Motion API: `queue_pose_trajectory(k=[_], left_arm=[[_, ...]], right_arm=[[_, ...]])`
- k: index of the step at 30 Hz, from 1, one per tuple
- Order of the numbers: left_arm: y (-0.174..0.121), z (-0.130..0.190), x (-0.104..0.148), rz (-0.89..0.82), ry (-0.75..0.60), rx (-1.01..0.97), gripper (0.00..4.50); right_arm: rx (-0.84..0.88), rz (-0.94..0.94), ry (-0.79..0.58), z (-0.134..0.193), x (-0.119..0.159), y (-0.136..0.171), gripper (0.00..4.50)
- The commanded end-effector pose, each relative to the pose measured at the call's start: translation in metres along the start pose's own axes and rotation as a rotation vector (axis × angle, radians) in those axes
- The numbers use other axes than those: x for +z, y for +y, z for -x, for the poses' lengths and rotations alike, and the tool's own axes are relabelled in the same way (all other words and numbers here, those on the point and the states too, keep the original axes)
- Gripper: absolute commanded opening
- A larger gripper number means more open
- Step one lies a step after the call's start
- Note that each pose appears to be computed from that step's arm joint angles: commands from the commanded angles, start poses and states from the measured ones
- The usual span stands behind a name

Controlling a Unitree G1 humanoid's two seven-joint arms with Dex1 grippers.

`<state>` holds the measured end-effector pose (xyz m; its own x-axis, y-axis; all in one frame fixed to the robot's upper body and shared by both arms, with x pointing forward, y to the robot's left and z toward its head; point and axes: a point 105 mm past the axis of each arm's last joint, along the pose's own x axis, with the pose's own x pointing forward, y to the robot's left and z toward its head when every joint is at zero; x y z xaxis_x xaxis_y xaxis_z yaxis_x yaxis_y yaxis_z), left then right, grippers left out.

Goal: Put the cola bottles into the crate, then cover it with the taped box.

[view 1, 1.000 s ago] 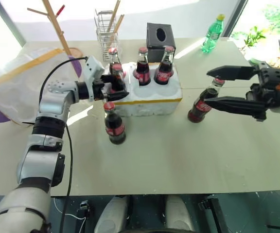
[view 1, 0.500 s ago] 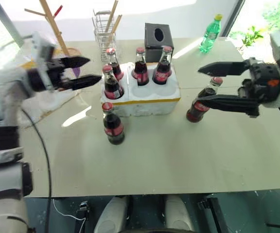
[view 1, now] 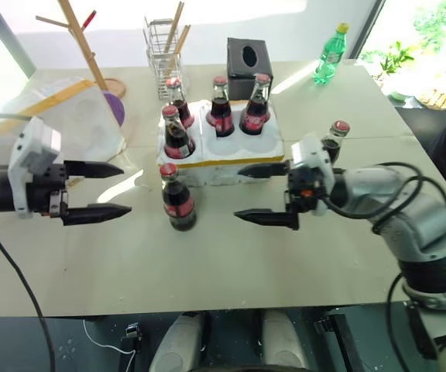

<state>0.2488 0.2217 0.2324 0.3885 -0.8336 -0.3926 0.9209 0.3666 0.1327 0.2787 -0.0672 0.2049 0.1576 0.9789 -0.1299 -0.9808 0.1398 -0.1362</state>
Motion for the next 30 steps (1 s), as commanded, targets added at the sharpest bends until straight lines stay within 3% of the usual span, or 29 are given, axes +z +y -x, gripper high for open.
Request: queue_pose_trajectory(k=[1, 7, 21, 30], left_arm=[[-0.001, 0.008, 0.009, -0.079, 0.012, 0.025, 4.47], [-0.001, 0.009, 0.008, -0.077, 0.019, 0.022, 4.47], [0.003, 0.005, 0.005, -0.088, 0.015, 0.026, 4.47], [0.003, 0.001, 0.006, -0.081, 0.000, 0.025, 4.47]], right_arm=[[0.003, -0.007, -0.034, -0.020, -0.004, -0.009, 4.50], [-0.022, -0.033, -0.022, -0.051, -0.026, -0.024, 4.50], [0.087, -0.058, -0.075, -0.090, -0.021, -0.009, 4.50], [0.042, -0.084, -0.058, -0.120, -0.030, -0.020, 4.50]])
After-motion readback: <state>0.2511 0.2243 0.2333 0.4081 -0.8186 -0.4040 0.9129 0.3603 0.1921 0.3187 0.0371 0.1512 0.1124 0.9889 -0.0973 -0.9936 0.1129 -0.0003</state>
